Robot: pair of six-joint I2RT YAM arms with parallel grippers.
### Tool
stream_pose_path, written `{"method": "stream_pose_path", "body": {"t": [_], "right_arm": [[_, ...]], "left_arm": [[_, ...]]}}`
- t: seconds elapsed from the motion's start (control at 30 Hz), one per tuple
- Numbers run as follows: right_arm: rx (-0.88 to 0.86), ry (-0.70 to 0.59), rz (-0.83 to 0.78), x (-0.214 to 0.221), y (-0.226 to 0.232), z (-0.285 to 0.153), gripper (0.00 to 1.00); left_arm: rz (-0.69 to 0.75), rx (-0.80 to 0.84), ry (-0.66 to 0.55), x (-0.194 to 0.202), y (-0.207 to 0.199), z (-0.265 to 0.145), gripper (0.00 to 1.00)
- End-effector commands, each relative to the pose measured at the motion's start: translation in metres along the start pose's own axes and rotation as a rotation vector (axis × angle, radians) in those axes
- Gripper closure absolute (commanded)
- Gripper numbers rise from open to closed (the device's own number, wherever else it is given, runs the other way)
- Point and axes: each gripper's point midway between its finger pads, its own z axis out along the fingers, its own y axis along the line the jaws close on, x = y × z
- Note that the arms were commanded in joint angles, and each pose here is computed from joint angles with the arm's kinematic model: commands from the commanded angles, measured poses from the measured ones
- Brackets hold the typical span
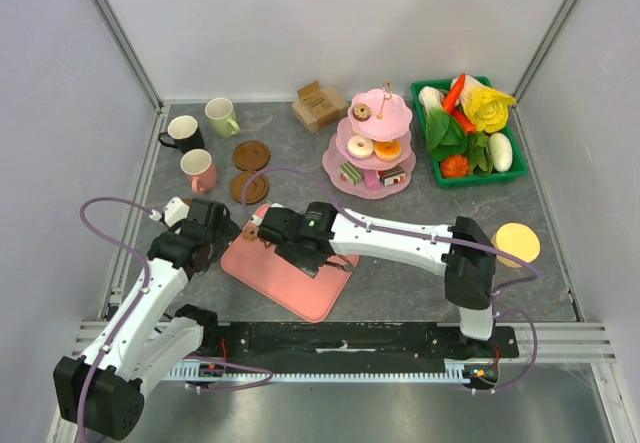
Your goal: Serve the afternoon tea
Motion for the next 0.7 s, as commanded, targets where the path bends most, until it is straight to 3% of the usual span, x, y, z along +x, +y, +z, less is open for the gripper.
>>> {"method": "stream_pose_path", "body": {"t": [0.0,0.67], "right_arm": [[-0.008,0.005,0.012,-0.001,0.006,0.009,0.35],[0.107,0.065,0.001,0.001,-0.007,0.028,0.39]], "left_arm": [[-0.02,0.041,-0.021,-0.006,-0.009,-0.003,0.01],[-0.02,0.039,-0.025,-0.005,-0.006,-0.003,0.01]]}}
